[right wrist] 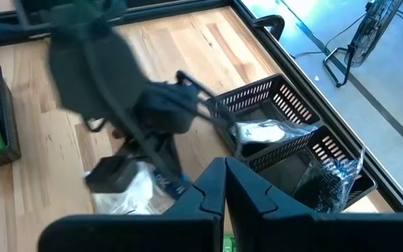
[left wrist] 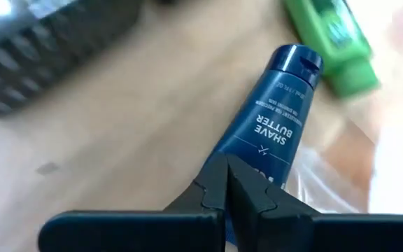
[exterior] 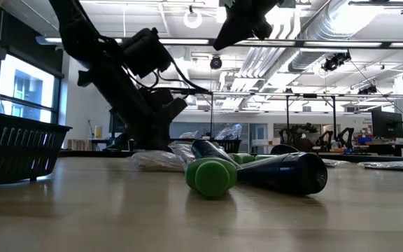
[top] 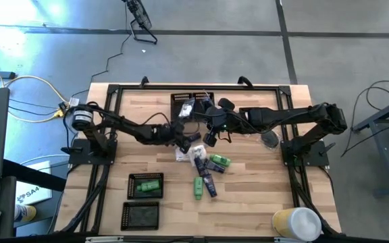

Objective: Pick & Place Travel size toiletries
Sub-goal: Put the dark blue shave cream into the bottom left basket

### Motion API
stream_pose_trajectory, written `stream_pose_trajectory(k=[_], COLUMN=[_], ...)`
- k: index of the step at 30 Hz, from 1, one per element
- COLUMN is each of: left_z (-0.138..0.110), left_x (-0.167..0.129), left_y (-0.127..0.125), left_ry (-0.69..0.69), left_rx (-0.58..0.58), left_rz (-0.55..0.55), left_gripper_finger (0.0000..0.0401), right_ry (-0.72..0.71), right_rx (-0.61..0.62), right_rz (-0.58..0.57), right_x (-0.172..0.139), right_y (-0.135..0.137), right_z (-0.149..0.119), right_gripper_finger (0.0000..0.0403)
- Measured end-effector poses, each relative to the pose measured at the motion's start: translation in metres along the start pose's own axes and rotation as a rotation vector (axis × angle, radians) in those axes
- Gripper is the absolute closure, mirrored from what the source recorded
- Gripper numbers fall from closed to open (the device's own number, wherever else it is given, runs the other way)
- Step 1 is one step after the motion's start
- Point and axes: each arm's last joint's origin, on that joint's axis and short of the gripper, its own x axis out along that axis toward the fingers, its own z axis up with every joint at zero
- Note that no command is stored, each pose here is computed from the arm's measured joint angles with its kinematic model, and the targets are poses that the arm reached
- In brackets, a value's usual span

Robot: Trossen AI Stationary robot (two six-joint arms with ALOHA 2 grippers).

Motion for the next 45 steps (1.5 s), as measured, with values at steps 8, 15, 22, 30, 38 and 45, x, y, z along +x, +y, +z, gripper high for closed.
stream_pose_trajectory(k=[8, 15, 22, 30, 38, 45], left_z=[-0.008, 0.0, 0.026, 0.033, 0.04, 0.048], left_x=[-0.003, -0.005, -0.037, -0.044, -0.043, -0.028], left_y=[-0.007, 0.0, -0.003, -0.01, -0.007, 0.016], left_ry=[0.005, -0.024, -0.151, -0.157, -0.179, -0.062], left_rx=[-0.004, -0.043, 0.0, 0.293, 0.49, 0.459], left_rz=[0.008, 0.035, 0.009, -0.127, -0.18, -0.299], left_gripper_finger=[0.0401, 0.0401, 0.0401, 0.0392, 0.0278, 0.0169], right_ry=[-0.004, 0.0, -0.004, -0.003, 0.016, -0.026], right_rx=[0.005, 0.012, 0.007, -0.009, -0.003, -0.005], right_rz=[0.001, 0.029, 0.029, 0.027, 0.073, 0.081], right_x=[0.0, 0.0, -0.001, -0.001, -0.002, -0.026], right_y=[0.0, 0.002, 0.003, 0.003, 0.006, 0.007], right_z=[0.0, 0.0, 0.0, 0.0, -0.002, 0.002], right_gripper_finger=[0.04, 0.04, 0.04, 0.04, 0.04, 0.04])
